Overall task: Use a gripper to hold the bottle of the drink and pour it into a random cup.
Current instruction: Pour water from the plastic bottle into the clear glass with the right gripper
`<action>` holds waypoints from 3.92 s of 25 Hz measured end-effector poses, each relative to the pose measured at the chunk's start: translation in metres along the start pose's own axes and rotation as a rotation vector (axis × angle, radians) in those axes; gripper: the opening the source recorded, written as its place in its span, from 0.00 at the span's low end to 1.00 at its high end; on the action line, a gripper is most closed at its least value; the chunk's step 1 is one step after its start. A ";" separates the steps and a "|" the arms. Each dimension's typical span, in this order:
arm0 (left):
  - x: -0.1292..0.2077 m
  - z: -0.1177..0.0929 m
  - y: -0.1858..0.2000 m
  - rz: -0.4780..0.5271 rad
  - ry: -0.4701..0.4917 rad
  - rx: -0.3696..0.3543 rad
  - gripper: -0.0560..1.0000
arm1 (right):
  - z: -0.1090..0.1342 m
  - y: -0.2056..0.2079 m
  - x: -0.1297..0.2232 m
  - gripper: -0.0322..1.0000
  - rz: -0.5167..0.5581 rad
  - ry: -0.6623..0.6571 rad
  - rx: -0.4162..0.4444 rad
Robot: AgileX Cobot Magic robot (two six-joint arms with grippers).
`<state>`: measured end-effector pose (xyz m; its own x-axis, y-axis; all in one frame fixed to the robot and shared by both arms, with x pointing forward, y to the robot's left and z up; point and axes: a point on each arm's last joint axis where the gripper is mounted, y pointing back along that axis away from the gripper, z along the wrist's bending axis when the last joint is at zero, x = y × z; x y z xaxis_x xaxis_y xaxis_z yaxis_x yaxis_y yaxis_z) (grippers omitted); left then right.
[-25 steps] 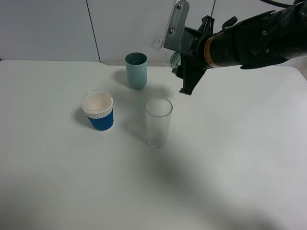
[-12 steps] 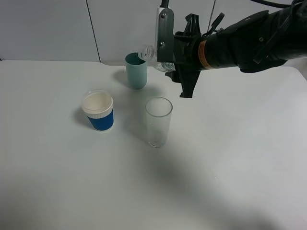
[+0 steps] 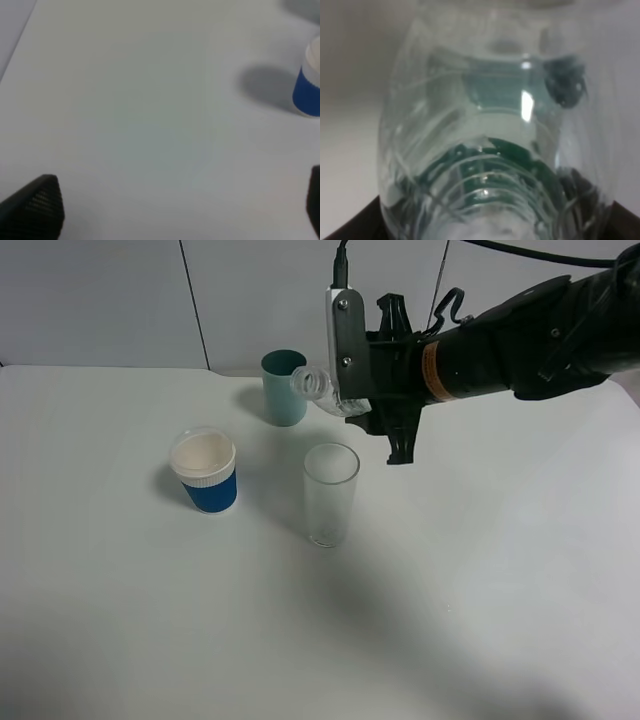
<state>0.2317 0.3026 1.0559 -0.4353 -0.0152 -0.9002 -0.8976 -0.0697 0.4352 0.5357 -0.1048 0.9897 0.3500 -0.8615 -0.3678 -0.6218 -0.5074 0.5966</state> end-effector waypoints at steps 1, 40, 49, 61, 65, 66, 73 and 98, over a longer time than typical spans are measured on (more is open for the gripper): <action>0.000 0.000 0.000 0.000 0.000 0.000 0.98 | -0.001 0.001 0.003 0.57 0.002 0.011 0.002; 0.000 0.000 0.000 0.000 0.000 0.001 0.98 | -0.015 0.011 0.019 0.57 0.062 0.440 0.044; 0.000 0.000 0.000 0.000 0.000 0.001 0.98 | -0.014 0.010 0.016 0.57 0.071 0.509 0.045; 0.000 0.000 0.000 0.000 0.000 0.001 0.98 | -0.012 0.009 0.011 0.57 0.078 0.558 0.046; 0.000 0.000 0.000 0.000 0.000 0.001 0.98 | -0.012 0.009 0.009 0.57 0.090 0.589 0.049; 0.000 0.000 0.000 0.000 0.000 0.001 0.98 | -0.012 0.009 0.009 0.57 0.091 0.595 0.049; 0.000 0.000 0.000 0.000 0.000 0.001 0.98 | -0.012 0.009 0.008 0.57 0.105 0.640 0.050; 0.000 0.000 0.000 0.000 0.000 0.001 0.98 | -0.012 0.009 0.007 0.57 0.130 0.708 0.052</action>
<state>0.2317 0.3026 1.0559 -0.4353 -0.0156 -0.9002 -0.8976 -0.0692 0.4353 0.5409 -0.1158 1.0005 0.6297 -0.7302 0.2649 -0.7160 -0.4133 0.5626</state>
